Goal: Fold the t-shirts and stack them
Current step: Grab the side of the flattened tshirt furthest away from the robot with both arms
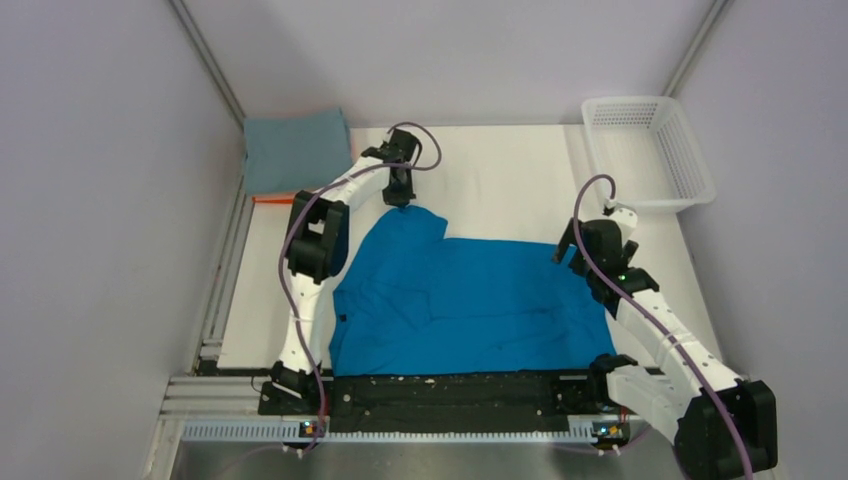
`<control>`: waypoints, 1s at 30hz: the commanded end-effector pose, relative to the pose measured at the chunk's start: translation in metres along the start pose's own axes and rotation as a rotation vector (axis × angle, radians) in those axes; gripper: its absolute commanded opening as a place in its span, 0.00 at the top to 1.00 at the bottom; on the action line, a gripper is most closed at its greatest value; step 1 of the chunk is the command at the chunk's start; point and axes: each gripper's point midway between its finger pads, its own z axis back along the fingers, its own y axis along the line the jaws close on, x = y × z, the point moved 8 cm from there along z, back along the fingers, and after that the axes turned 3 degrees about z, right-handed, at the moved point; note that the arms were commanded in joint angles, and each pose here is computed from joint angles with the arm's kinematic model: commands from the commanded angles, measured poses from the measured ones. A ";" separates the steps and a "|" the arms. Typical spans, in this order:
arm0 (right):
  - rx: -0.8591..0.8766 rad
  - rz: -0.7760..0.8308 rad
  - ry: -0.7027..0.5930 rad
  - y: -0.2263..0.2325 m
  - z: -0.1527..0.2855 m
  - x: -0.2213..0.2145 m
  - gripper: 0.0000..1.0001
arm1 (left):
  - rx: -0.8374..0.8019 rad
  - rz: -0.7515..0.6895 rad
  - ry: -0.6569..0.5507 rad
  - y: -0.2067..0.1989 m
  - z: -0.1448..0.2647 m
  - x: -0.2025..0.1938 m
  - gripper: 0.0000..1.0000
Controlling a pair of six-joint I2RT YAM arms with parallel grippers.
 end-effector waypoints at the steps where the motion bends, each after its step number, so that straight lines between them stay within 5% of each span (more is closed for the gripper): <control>1: -0.025 -0.015 -0.056 -0.002 0.000 0.014 0.01 | 0.040 -0.019 0.063 0.003 0.003 -0.018 1.00; 11: -0.081 -0.031 -0.034 -0.001 -0.011 0.020 0.01 | 0.239 0.071 -0.159 0.039 0.027 0.021 1.00; 21: -0.233 -0.014 -0.025 0.019 -0.057 0.058 0.04 | 0.272 0.162 -0.198 0.084 0.032 0.037 1.00; 30: -0.175 -0.008 0.011 0.062 -0.116 0.090 0.11 | 0.266 0.195 -0.238 0.112 0.043 0.058 1.00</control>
